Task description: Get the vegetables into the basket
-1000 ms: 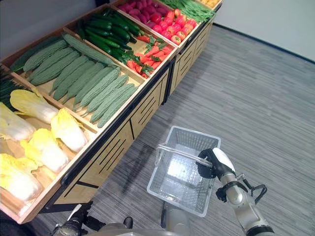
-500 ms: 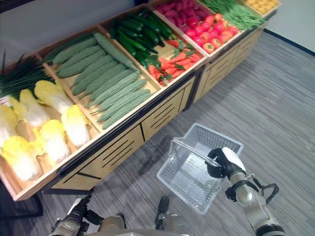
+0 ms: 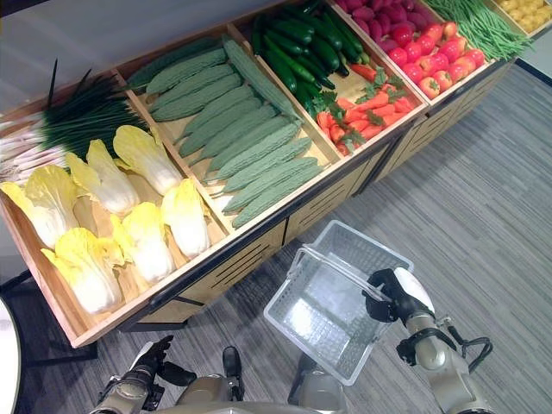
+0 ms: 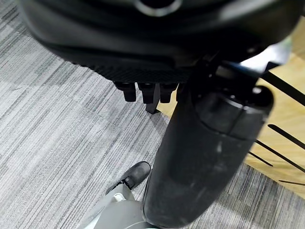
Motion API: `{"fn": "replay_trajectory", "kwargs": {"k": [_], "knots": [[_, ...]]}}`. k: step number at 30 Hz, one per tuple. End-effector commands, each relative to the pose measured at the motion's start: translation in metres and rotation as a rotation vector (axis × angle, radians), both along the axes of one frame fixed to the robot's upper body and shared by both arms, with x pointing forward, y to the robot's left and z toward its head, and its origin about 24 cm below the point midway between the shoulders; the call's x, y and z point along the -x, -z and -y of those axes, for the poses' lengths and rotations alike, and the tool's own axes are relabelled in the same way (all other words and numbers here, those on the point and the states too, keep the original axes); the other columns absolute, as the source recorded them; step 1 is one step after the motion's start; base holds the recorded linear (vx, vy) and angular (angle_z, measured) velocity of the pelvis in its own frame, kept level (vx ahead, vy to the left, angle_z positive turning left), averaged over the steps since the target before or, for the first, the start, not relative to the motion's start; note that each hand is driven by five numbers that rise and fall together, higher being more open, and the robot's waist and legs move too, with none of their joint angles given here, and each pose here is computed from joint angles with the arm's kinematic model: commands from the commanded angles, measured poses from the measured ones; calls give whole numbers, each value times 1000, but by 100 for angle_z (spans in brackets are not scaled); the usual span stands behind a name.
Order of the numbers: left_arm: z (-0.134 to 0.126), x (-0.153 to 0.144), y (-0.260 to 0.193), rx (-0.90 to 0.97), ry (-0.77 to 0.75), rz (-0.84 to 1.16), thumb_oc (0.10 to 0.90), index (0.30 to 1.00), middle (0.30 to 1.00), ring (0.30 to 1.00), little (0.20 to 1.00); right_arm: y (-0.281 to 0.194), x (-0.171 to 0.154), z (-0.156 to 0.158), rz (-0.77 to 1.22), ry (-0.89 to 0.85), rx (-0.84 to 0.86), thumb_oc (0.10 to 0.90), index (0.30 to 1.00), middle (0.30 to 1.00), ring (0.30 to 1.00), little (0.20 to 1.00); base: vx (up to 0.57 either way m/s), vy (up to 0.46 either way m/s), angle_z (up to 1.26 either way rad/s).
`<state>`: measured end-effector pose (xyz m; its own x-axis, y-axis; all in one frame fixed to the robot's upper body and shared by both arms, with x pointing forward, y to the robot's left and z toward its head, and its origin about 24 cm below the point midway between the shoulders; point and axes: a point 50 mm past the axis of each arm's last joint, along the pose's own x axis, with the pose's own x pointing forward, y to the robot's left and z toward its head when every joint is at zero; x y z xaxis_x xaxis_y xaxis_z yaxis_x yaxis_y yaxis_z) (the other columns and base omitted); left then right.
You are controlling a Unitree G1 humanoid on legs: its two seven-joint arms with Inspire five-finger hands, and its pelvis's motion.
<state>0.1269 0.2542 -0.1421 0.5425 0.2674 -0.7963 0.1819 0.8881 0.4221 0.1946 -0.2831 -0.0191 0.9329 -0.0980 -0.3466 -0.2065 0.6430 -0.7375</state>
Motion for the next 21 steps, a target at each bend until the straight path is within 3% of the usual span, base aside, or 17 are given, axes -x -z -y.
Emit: {"fn": "replay_trajectory", "kwargs": {"k": [1, 10, 21], "knots": [[-16, 5, -3, -41, -48, -1, 900, 1000, 1000, 1000, 1000, -45, -37, -7, 264, -37, -8, 400, 300, 300, 300, 300, -4, 84, 0], [-25, -4, -9, -60, -58, 30, 900, 1000, 1000, 1000, 1000, -28, -31, 7, 196, 38, 15, 400, 300, 300, 300, 300, 43, 4, 27], [-33, 11, -6, -57, -160, -7, 900, 1000, 1000, 1000, 1000, -26, -25, 10, 173, 24, 16, 400, 300, 300, 300, 300, 51, -223, 47]]}}
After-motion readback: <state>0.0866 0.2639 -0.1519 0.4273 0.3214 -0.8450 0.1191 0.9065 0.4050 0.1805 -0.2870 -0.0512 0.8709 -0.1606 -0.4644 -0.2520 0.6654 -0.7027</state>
